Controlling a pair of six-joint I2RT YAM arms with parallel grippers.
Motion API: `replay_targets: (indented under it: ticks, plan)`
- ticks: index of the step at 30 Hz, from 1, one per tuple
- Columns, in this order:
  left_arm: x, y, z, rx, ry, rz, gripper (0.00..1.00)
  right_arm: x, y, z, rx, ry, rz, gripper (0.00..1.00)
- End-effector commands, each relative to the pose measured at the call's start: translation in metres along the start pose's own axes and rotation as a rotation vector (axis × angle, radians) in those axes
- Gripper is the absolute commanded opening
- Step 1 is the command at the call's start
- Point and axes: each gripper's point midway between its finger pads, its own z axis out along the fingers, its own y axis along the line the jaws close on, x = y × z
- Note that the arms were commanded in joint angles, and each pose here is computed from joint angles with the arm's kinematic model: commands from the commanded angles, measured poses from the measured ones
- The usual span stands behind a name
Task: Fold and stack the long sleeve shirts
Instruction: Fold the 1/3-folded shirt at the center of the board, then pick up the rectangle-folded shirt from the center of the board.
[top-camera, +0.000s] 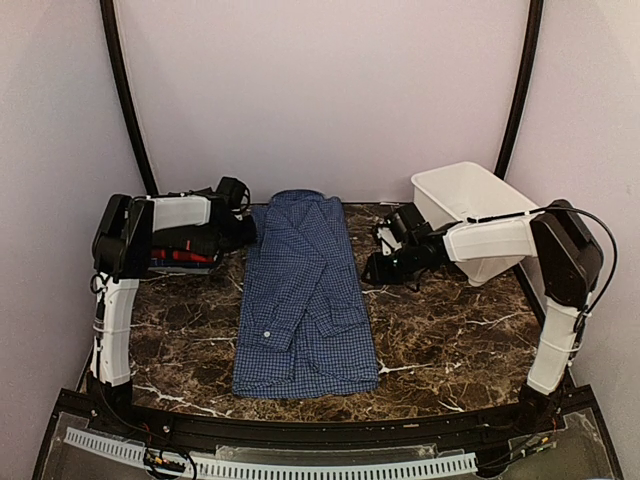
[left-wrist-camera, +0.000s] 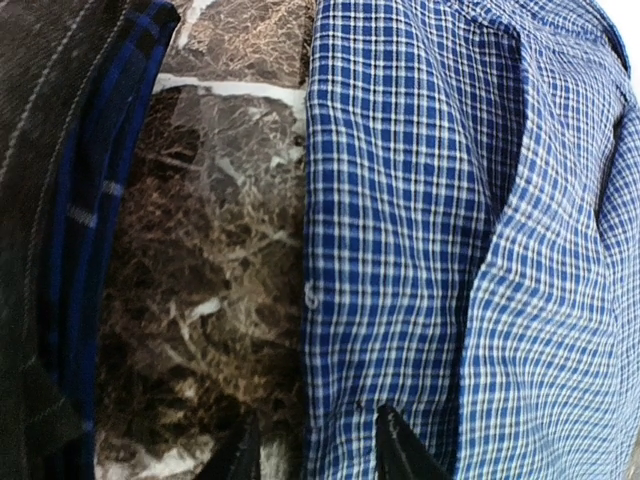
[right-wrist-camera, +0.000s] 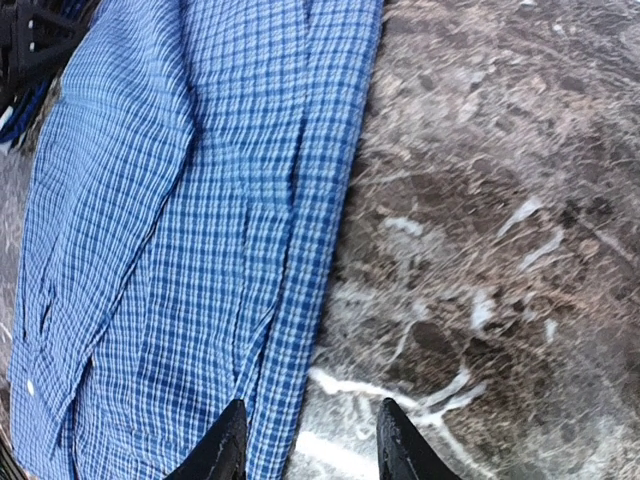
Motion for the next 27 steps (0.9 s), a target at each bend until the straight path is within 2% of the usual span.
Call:
replay_targets:
  ticks: [1, 6, 7, 8, 9, 17, 27]
  plan:
    - [-0.017, -0.014, -0.058, 0.01, -0.043, 0.04, 0.41, 0.013, 0.023, -0.012, -0.037, 0.015, -0.061, 0.41]
    - [0.011, -0.019, -0.098, 0.035, -0.036, 0.073, 0.44, 0.041, 0.038, -0.017, -0.061, 0.062, -0.09, 0.41]
    - [0.033, -0.012, -0.094, 0.025, 0.001, 0.08, 0.44, 0.046, 0.04, -0.019, -0.065, 0.069, -0.094, 0.41]
    - [0.034, -0.015, -0.109, 0.049, -0.016, 0.068, 0.45, 0.052, 0.042, -0.021, -0.068, 0.078, -0.094, 0.41]
    - [0.058, -0.007, -0.104, 0.043, 0.025, 0.068, 0.45, 0.057, 0.043, -0.023, -0.074, 0.082, -0.088, 0.41]
    - [0.16, 0.005, -0.135, 0.103, 0.153, 0.025, 0.42, 0.094, 0.053, -0.037, -0.125, 0.114, -0.067, 0.41]
    - [0.239, 0.023, -0.168, 0.158, 0.222, -0.013, 0.41, 0.133, 0.063, -0.051, -0.172, 0.135, -0.053, 0.41]
